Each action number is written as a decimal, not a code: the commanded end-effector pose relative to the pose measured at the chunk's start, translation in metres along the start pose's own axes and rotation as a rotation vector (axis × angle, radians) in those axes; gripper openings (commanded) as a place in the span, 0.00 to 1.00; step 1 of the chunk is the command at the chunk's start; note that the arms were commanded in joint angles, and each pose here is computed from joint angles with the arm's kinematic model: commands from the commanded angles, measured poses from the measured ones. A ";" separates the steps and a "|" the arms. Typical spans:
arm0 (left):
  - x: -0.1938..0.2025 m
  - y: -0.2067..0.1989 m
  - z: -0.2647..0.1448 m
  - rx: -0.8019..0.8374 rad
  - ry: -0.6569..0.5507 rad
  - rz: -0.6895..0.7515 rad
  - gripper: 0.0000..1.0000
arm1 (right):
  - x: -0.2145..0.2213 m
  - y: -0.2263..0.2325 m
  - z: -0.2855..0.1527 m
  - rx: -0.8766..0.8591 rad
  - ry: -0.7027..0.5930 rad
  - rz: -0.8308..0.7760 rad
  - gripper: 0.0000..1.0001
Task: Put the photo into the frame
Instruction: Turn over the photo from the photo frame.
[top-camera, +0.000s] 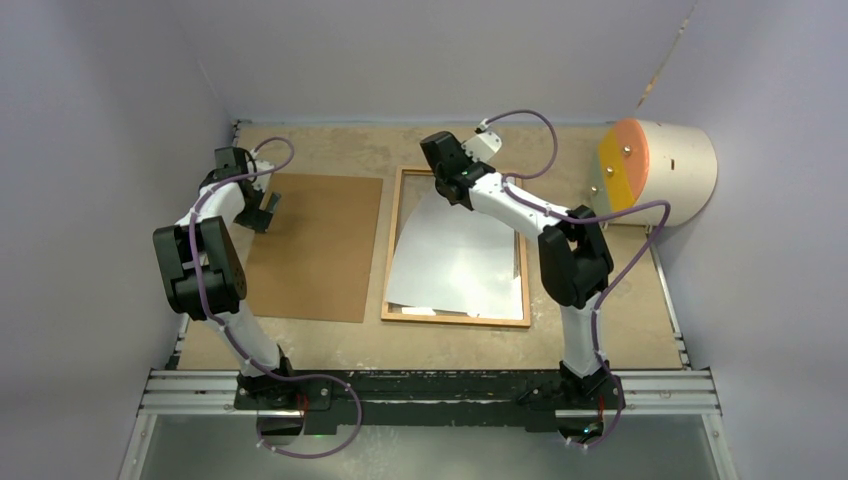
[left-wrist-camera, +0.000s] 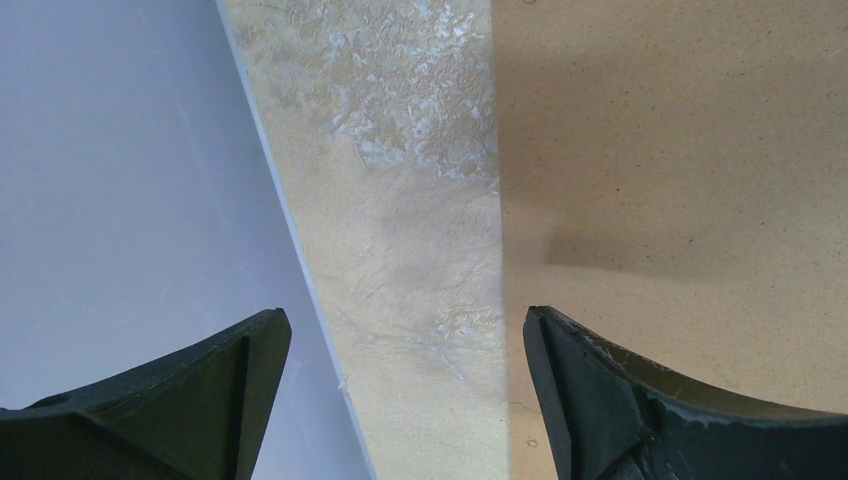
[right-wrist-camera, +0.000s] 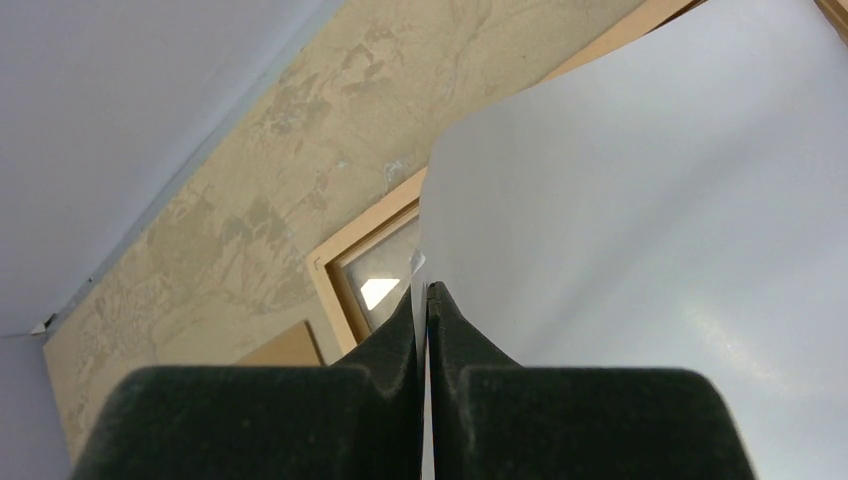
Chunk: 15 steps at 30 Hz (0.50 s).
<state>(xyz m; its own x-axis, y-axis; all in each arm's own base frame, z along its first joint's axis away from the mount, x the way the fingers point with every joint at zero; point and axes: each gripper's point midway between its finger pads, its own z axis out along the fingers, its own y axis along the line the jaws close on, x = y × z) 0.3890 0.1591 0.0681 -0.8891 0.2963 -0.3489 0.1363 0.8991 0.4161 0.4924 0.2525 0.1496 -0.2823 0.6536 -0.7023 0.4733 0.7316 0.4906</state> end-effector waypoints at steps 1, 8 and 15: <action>-0.011 0.007 -0.009 -0.018 -0.040 0.011 0.92 | -0.008 0.007 -0.002 -0.045 -0.018 -0.052 0.00; -0.012 0.007 -0.009 -0.018 -0.042 0.013 0.92 | -0.007 0.005 -0.003 -0.051 -0.006 -0.154 0.00; -0.013 0.008 -0.012 -0.016 -0.045 0.012 0.92 | 0.017 0.008 0.000 -0.095 0.088 -0.259 0.00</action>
<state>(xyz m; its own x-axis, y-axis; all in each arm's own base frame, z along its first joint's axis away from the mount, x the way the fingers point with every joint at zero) 0.3882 0.1591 0.0678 -0.8893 0.3032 -0.3424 0.1453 0.8972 0.4170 0.4885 0.2606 0.1433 -0.4067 0.5163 -0.7537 0.3647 0.8482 0.3842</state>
